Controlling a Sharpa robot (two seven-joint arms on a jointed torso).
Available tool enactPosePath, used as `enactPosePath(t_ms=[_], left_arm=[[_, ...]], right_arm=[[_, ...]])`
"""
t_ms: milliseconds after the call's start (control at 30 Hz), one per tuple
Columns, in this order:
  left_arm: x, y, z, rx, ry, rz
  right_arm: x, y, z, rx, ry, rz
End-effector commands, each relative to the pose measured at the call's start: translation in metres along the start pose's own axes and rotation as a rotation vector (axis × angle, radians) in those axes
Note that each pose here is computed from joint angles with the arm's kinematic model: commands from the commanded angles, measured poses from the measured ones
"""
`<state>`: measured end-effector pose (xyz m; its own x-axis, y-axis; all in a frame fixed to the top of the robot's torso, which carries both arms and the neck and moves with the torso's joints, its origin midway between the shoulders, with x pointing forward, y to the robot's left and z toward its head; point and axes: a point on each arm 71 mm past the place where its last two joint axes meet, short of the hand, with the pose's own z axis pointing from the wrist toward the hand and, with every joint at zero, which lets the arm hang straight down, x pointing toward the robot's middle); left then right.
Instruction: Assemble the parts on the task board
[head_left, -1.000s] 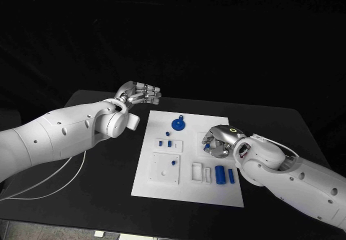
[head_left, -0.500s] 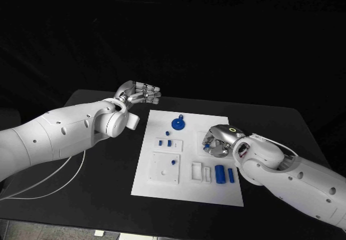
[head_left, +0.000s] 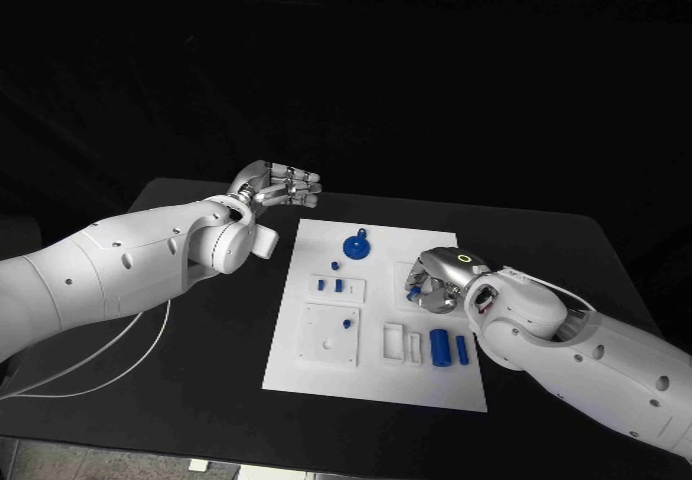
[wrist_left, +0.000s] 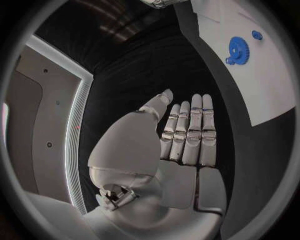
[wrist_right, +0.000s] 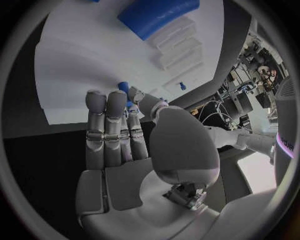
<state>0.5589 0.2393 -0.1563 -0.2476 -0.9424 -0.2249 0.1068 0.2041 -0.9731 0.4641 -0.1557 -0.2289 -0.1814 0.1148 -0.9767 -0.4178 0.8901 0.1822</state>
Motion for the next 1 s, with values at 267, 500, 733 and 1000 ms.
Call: enactPosePath(t_ms=[267,500,733,1000], left_arm=[[0.0016,-0.0014,0.0002,0.008,0.014,-0.006],[0.0015,-0.0011,0.0007,0.007,0.014,-0.005],[0.0021,-0.0011,0.0012,0.006,0.014,-0.006],[0.0076,-0.0016,0.0023,-0.003,0.021,-0.035]], right_arm=[[-0.011,0.011,-0.004,-0.028,-0.059,-0.008],[-0.028,0.020,-0.009,-0.051,-0.085,0.013],[-0.041,0.036,-0.013,-0.106,-0.113,0.041],[-0.041,0.068,-0.010,-0.196,-0.106,0.100]])
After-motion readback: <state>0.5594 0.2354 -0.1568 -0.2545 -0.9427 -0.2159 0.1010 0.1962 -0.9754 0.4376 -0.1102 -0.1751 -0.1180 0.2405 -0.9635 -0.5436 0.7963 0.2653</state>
